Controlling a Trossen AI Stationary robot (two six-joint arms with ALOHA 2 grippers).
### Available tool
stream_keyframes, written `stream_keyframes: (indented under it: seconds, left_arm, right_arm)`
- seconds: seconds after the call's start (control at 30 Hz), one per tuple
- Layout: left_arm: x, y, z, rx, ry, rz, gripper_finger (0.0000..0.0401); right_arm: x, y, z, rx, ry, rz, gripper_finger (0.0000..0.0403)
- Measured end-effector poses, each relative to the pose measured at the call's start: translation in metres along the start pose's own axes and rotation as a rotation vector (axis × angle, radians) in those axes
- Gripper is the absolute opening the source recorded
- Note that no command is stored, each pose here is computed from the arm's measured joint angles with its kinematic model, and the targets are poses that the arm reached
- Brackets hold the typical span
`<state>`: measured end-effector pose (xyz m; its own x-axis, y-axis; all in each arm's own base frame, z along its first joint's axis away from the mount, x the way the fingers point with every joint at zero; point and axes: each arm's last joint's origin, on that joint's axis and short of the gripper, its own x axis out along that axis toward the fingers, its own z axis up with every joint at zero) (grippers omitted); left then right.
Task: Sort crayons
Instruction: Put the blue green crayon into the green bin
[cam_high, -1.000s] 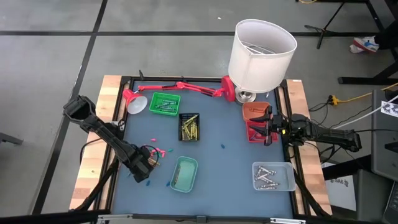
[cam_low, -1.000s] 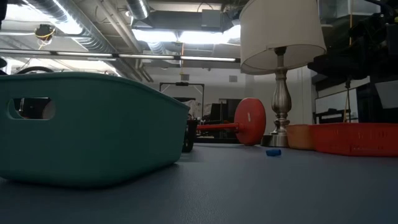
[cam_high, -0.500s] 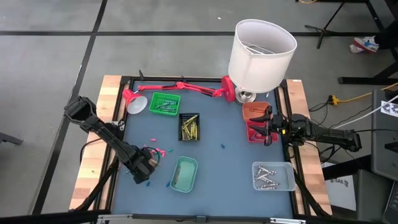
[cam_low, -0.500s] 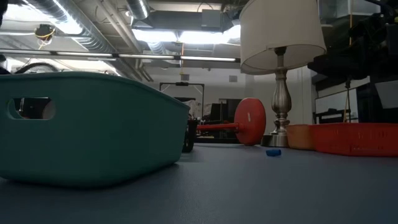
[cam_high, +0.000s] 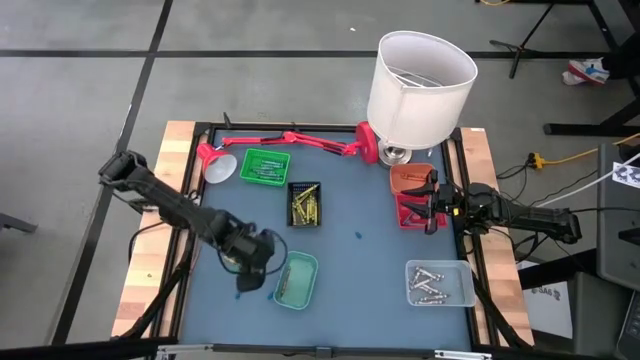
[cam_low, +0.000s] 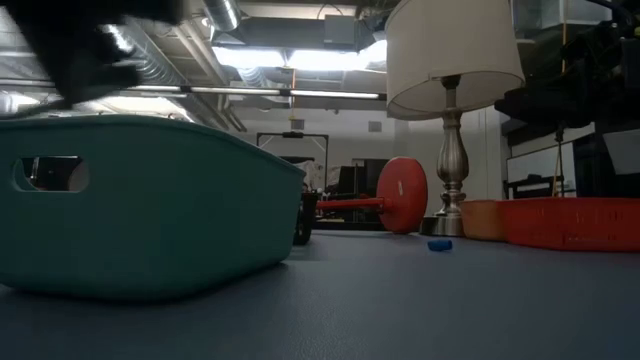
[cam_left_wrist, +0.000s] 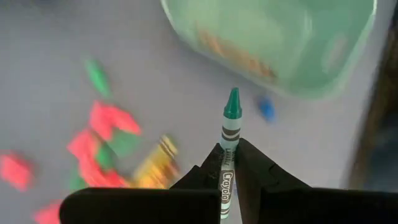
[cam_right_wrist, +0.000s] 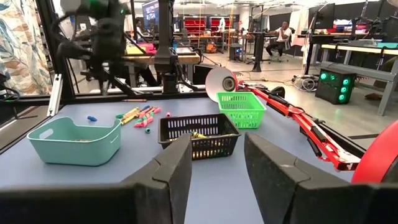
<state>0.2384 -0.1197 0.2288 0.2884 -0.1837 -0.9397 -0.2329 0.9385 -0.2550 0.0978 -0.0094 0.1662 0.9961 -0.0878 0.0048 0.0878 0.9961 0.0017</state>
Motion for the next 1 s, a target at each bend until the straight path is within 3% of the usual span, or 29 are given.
stream_keyframes:
  seconds: [0.23, 0.5, 0.67, 1.0]
  left_arm:
    - [-0.016, 0.035, 0.041, 0.158, -0.196, 0.234, 0.0007]
    - [-0.027, 0.098, 0.069, 0.211, -0.196, 0.464, 0.0008]
    - [-0.036, 0.138, 0.079, 0.208, -0.163, 0.592, 0.0008]
    - [-0.046, 0.202, 0.081, 0.064, -0.149, 0.673, 0.0008]
  right_arm:
    - [0.0, 0.0, 0.0, 0.0, 0.0, 0.0, 0.0147]
    - [0.0, 0.0, 0.0, 0.0, 0.0, 0.0, 0.0147]
    - [0.0, 0.0, 0.0, 0.0, 0.0, 0.0, 0.0147]
    - [0.0, 0.0, 0.0, 0.0, 0.0, 0.0, 0.0147]
